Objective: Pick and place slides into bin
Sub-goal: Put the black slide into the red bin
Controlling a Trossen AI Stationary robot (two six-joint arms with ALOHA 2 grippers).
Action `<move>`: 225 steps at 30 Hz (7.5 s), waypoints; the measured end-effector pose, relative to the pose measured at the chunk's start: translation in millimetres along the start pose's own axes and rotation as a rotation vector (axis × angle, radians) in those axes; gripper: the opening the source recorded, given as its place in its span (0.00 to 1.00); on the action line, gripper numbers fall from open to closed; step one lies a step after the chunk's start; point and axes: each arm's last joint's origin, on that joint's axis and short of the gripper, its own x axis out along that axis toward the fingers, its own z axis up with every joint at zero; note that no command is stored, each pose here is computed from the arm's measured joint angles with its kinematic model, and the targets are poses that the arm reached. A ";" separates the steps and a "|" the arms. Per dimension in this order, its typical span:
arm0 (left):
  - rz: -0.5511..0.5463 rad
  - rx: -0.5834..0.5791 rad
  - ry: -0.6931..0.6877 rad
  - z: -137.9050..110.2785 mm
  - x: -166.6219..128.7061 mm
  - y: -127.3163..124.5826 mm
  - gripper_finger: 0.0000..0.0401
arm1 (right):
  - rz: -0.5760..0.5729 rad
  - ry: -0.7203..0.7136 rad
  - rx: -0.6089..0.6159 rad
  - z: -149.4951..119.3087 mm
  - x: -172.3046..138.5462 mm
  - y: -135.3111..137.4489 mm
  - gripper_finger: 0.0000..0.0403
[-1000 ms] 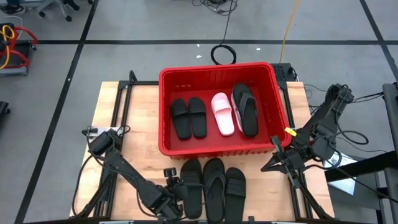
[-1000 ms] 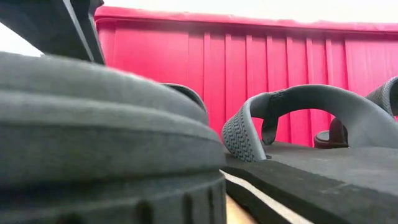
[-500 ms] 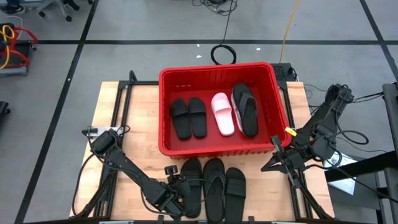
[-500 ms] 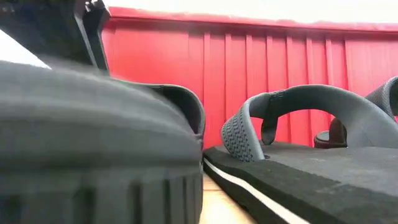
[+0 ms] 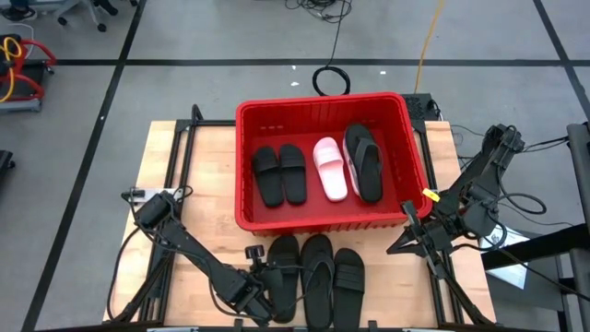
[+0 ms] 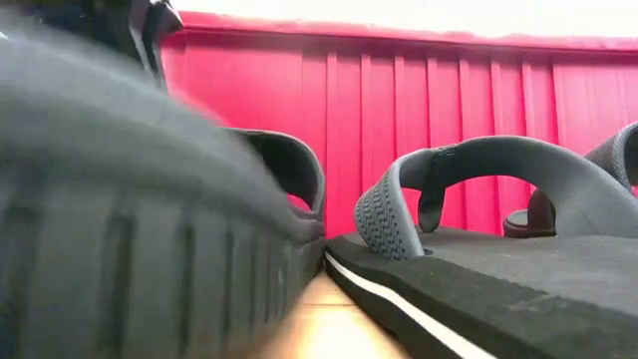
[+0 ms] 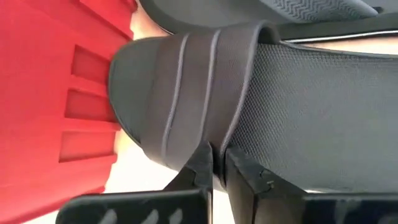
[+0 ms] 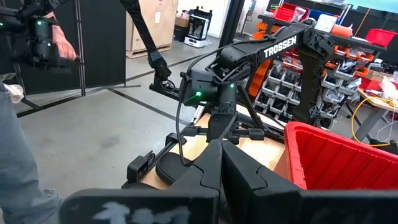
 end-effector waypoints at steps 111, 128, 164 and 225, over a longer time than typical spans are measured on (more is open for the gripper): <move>0.501 -0.077 0.246 75.9 25.5 272.3 0.00 | -0.156 0.021 -0.030 -0.7 -0.3 -4.5 0.00; 0.449 -0.033 0.312 67.2 32.2 269.6 0.09 | -0.156 0.021 -0.028 -0.6 -0.3 -4.5 0.00; 0.238 -0.193 0.164 79.6 -50.0 266.7 0.33 | -0.160 -0.041 -0.042 7.8 -1.1 -5.7 0.00; -0.224 -0.121 -0.389 39.8 -186.0 131.2 0.33 | 0.273 0.632 0.166 -106.3 105.3 94.0 0.03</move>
